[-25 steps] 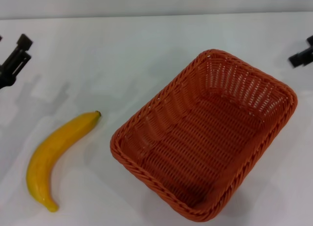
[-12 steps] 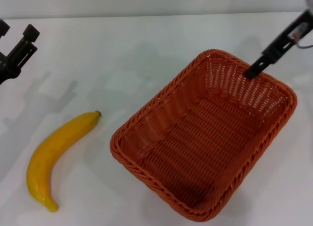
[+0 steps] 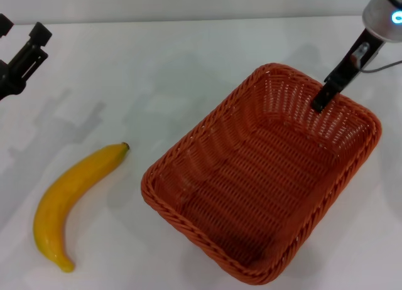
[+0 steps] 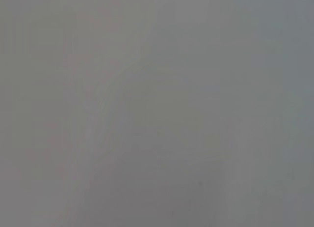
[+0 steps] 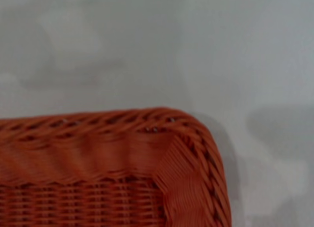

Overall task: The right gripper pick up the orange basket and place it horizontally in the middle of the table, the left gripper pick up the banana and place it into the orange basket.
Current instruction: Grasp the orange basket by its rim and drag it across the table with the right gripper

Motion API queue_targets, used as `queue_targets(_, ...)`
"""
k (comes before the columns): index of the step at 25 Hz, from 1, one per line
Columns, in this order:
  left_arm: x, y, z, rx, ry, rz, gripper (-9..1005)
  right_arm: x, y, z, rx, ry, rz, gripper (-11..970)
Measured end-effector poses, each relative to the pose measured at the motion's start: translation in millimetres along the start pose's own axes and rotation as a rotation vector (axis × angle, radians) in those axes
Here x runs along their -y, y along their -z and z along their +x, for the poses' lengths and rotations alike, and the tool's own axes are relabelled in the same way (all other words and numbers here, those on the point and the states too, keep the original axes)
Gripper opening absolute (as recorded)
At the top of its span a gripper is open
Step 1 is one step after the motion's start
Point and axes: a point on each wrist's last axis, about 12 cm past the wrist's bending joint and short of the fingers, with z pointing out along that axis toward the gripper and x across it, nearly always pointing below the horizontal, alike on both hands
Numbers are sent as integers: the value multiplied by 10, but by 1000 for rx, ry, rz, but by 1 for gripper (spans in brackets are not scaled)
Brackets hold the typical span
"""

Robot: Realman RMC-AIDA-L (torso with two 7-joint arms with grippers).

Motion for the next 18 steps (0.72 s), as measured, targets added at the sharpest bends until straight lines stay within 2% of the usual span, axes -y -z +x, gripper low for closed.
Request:
queue_targets(7,2,-64,-23,-21,2,36,891,-30,-175,26,-30,-5,-21,840)
queue_targets(18,-5,-80,-15,-31,-1,34,891,-98,-212,7,-36,12,-57,838)
